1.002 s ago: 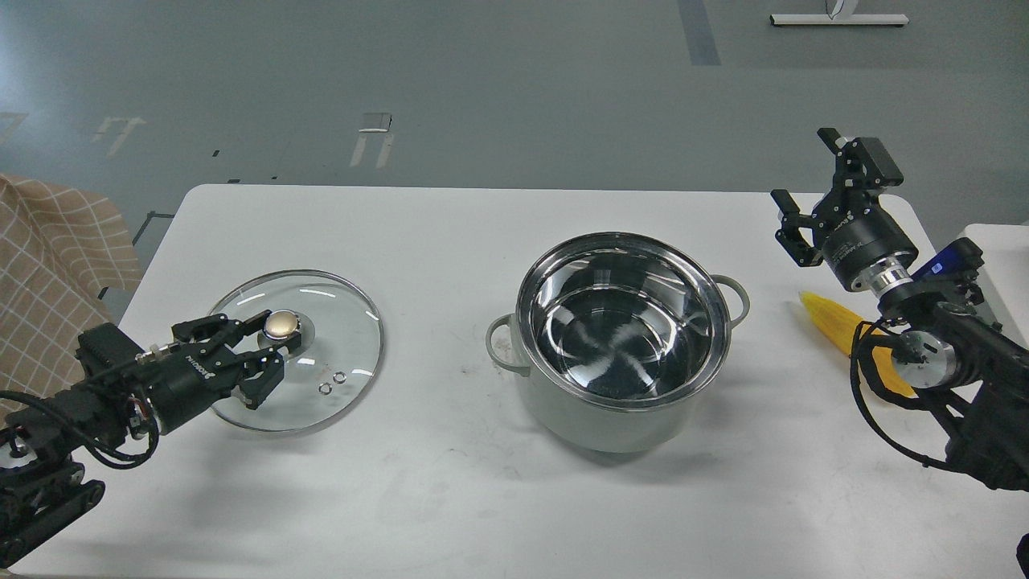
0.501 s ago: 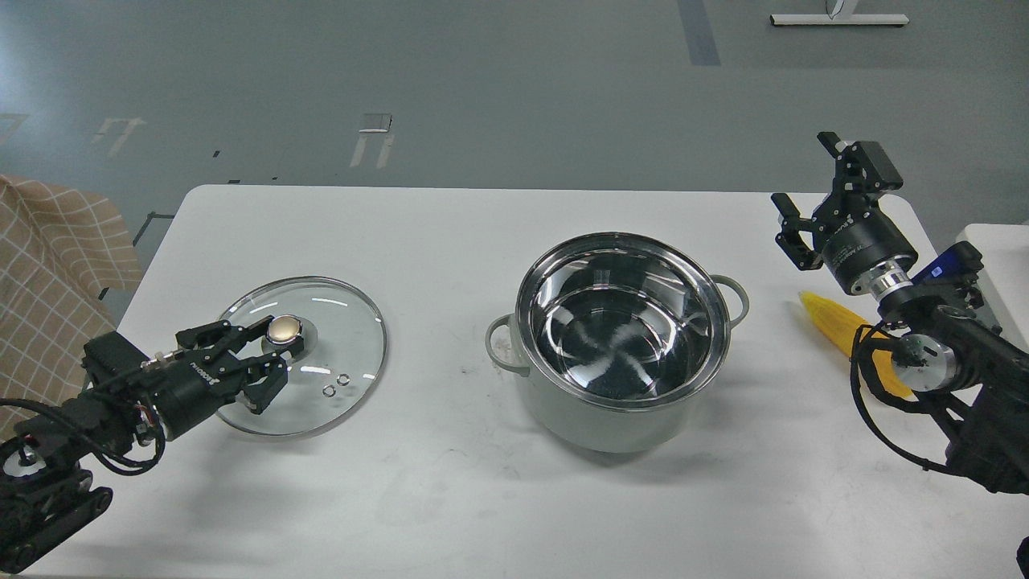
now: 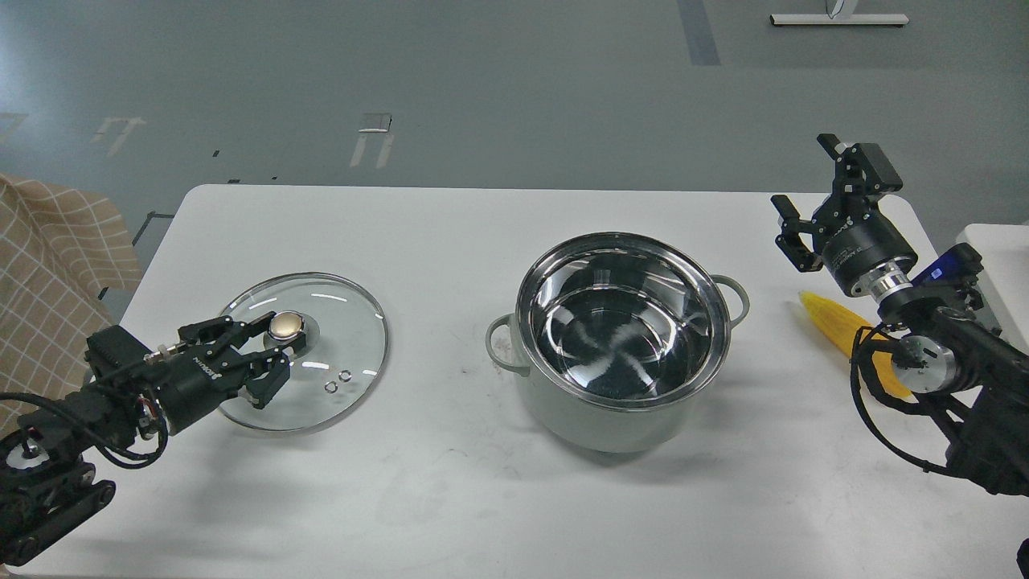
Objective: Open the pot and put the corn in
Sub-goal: 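Lower the glass lid onto the table and open the left gripper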
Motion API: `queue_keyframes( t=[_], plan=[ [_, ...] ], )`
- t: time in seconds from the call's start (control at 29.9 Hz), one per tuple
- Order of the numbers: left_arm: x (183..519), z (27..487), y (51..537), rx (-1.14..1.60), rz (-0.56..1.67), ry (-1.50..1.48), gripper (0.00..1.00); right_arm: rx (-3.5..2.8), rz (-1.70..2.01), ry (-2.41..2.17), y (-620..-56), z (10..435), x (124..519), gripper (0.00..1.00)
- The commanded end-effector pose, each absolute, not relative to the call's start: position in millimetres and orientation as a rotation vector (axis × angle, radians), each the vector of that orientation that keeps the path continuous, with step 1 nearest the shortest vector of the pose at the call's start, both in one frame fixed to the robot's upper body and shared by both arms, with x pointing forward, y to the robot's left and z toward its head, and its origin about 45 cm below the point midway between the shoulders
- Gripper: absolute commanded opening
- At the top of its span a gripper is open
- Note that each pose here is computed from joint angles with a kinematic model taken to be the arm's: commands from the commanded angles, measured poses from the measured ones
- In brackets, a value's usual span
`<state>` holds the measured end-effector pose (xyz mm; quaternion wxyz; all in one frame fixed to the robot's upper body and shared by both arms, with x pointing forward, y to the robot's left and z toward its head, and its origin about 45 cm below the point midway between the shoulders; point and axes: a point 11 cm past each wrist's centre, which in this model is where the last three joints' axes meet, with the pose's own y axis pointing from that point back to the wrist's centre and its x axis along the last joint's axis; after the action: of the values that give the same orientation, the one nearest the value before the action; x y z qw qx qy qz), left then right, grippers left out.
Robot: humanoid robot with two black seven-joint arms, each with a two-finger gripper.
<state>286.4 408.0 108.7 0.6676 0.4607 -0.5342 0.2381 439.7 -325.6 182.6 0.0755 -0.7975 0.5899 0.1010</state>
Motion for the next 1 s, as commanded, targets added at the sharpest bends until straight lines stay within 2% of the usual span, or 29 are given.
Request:
queue_keyframes(
  t=[0.0, 0.3, 0.4, 0.5, 0.53, 0.63, 0.67, 0.74, 0.87, 0.97],
  plan=[
    [287.8, 111.3, 409.2, 1.04, 0.538, -1.212, 0.93, -2.39, 0.304, 1.77, -326.0, 182.5, 439.5, 1.0],
    [284.8, 109.1, 410.0, 1.044, 0.533, -1.206, 0.94, -2.39, 0.302, 1.769, -325.2, 182.9, 440.0, 1.0],
    [282.4, 107.4, 411.6, 1.049, 0.53, -1.2, 0.91, -2.391, 0.303, 1.767, -325.1, 182.9, 439.9, 1.0],
    [280.6, 105.9, 411.9, 1.051, 0.525, -1.197, 0.74, -2.389, 0.304, 1.768, -325.2, 183.0, 440.0, 1.0],
    [279.9, 105.4, 412.0, 1.051, 0.523, -1.196, 0.63, -2.391, 0.303, 1.765, -324.6, 183.1, 440.0, 1.0],
    [279.8, 105.5, 413.0, 1.055, 0.521, -1.197, 0.4, -2.391, 0.303, 1.765, -324.6, 183.1, 440.0, 1.0],
    [279.8, 105.9, 413.2, 1.055, 0.521, -1.198, 0.38, -2.391, 0.303, 1.765, -324.6, 183.1, 440.0, 1.0],
    [279.7, 105.8, 413.6, 1.056, 0.519, -1.198, 0.22, -2.391, 0.303, 1.765, -324.6, 183.1, 440.0, 1.0],
    [279.7, 105.7, 413.6, 1.056, 0.519, -1.198, 0.09, -2.391, 0.305, 1.764, -323.8, 182.9, 440.0, 1.0],
    [279.7, 105.8, 413.6, 1.056, 0.519, -1.198, 0.1, -2.39, 0.308, 1.765, -324.1, 182.2, 439.6, 1.0]
  ],
)
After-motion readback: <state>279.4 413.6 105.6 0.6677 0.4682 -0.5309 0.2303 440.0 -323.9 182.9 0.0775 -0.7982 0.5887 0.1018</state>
